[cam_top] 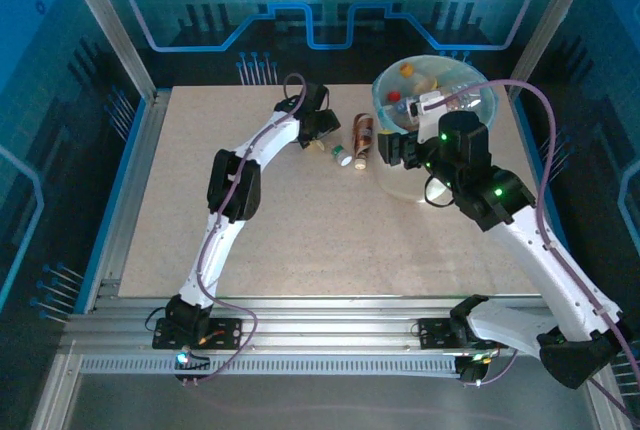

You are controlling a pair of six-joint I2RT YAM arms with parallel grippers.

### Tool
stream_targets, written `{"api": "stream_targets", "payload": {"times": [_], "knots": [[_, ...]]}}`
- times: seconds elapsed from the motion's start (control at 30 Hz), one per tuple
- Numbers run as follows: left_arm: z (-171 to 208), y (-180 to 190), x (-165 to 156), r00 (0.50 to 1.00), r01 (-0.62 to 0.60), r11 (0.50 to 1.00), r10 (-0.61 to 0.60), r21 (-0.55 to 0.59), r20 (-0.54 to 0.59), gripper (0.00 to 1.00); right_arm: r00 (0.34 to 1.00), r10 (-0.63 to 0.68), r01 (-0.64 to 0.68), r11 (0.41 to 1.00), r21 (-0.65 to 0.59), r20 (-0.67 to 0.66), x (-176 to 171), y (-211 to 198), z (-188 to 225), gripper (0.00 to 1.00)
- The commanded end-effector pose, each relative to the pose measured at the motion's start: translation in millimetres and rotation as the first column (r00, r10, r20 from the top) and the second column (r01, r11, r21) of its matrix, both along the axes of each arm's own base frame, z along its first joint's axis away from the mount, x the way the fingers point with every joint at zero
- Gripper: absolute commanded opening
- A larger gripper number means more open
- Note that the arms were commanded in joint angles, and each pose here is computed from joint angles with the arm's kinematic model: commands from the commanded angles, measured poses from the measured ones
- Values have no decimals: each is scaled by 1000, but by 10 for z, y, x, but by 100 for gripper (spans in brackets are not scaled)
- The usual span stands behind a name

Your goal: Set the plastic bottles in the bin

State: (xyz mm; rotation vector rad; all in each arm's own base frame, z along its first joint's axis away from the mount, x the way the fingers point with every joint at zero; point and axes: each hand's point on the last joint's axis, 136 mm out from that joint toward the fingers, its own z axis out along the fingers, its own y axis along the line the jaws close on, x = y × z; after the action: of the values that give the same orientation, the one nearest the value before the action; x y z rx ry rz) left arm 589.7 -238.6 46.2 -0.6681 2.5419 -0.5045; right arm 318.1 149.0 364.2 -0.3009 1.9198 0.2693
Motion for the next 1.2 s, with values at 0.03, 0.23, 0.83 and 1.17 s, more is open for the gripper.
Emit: {"api": "stream_targets", "payload": {"times": [0.03,0.23,0.83,1.17], "knots": [[126,5,-64,999,35,999,-35,12,2,72,999,25,-26,999,22,38,-60,41,90,87],[290,-21,-109,996,71,996,-68,-52,49,66,999,43,-44,998,39,29,-60,87,102,87],[2577,-346,-932,671,353,904,-425,242,608,66,970,228,-236,966,101,87,-334,291,542,88],[3330,-894,-2371,88,476,651,-705,591,704,69,849,489,-516,848,123,199,-906,519,1002,87]]}}
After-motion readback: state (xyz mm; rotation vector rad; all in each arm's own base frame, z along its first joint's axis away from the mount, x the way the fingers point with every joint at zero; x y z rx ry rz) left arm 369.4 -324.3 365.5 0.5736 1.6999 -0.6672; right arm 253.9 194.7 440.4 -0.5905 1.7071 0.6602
